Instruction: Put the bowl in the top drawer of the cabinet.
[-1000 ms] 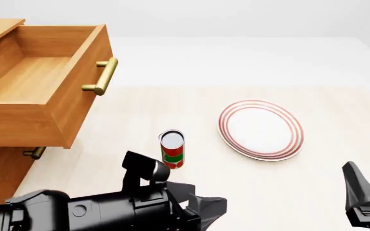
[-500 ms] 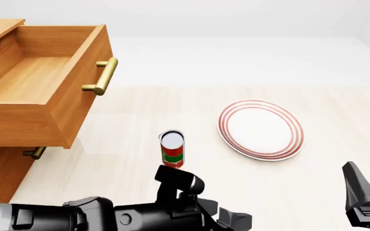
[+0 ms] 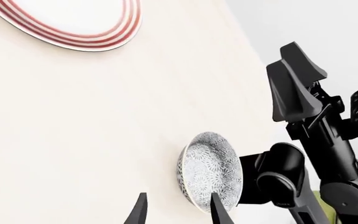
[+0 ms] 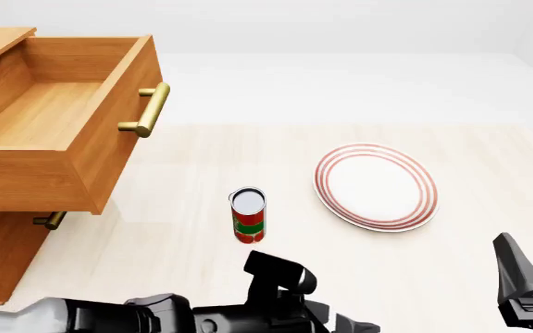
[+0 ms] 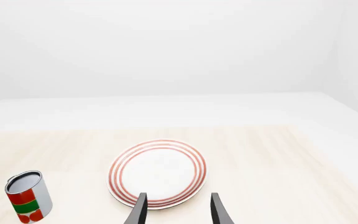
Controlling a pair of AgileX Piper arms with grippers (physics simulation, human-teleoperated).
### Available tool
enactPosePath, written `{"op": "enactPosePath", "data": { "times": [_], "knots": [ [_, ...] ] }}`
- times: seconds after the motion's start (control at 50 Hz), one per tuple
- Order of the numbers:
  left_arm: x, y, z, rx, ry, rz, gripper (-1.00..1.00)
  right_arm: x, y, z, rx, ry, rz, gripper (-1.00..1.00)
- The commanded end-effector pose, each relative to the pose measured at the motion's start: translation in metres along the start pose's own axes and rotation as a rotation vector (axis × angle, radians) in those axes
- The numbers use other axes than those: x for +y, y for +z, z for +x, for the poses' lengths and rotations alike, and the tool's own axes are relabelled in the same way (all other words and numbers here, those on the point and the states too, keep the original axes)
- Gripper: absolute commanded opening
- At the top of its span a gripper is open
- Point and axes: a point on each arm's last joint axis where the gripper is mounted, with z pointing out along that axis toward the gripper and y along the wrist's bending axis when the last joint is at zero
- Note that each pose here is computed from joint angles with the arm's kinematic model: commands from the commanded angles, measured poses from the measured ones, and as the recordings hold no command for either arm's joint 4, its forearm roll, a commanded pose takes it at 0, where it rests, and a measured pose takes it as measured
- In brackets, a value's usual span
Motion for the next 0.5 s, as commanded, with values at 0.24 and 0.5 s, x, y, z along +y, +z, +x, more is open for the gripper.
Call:
{"op": "enactPosePath", "data": {
  "times": [0.24, 0.5],
  "knots": [
    [0.0, 0.022, 0.014, 0.037, -0.017, 0.0, 1.0, 0.0, 0.0, 0.0, 0.0, 0.0, 0.0, 1.0],
    [0.002, 0.034, 0.022, 0.054, -0.039, -0.003, 1.0, 0.0, 0.0, 0.0, 0.0, 0.0, 0.0, 1.0]
  ]
}}
